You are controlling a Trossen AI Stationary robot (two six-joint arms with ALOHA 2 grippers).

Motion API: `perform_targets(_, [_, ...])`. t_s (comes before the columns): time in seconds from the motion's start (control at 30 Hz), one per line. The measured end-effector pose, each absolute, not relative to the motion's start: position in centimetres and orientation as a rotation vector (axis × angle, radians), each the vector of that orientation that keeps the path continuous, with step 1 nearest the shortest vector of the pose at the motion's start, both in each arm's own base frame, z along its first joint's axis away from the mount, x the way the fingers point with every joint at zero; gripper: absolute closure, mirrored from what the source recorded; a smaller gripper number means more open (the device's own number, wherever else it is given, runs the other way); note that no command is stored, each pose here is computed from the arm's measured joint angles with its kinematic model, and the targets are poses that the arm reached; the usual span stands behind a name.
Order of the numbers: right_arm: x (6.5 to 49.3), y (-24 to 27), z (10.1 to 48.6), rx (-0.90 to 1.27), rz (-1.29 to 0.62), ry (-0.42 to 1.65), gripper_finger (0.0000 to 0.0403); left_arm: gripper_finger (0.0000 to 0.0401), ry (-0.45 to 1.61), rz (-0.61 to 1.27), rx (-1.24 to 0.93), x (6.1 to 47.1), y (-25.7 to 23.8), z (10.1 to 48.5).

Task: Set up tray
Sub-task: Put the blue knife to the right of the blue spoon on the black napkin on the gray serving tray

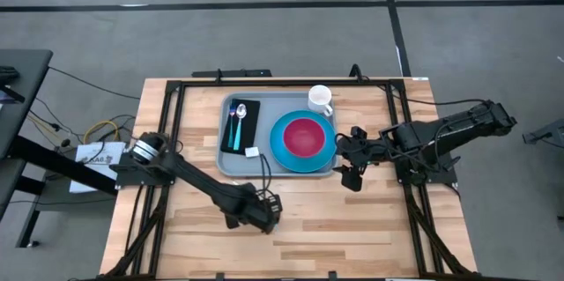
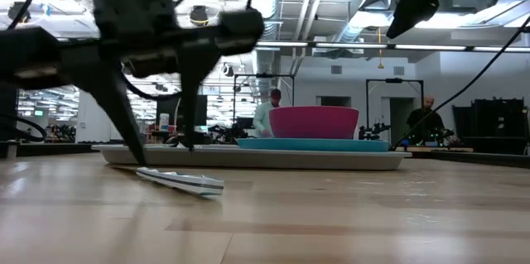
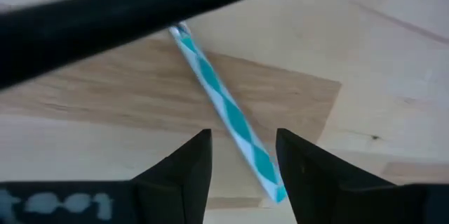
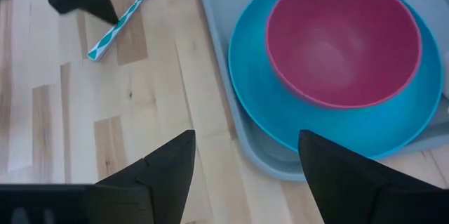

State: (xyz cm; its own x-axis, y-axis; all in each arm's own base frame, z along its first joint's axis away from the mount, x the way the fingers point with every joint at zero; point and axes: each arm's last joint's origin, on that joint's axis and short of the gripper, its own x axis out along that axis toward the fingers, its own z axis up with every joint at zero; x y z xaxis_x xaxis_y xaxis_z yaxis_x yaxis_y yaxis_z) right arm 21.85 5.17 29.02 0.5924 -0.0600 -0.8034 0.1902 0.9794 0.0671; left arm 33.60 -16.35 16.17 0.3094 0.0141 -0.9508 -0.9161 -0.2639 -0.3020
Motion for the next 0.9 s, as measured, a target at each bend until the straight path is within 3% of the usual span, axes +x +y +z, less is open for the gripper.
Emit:
perform_targets(0.33, [21.8, 5.2, 29.0, 0.131, -0.13, 0.929, 0.0159, 0.0248, 0.889, 1.163, -1.564, 36.0, -17.1, 14.2])
perform_targets(0.9, [21.7, 5.2, 28.9, 0.118, -0.127, 0.944, 0.0159, 0.0248, 0.976, 1.211, -1.528, 35.7, -17.0, 13.4])
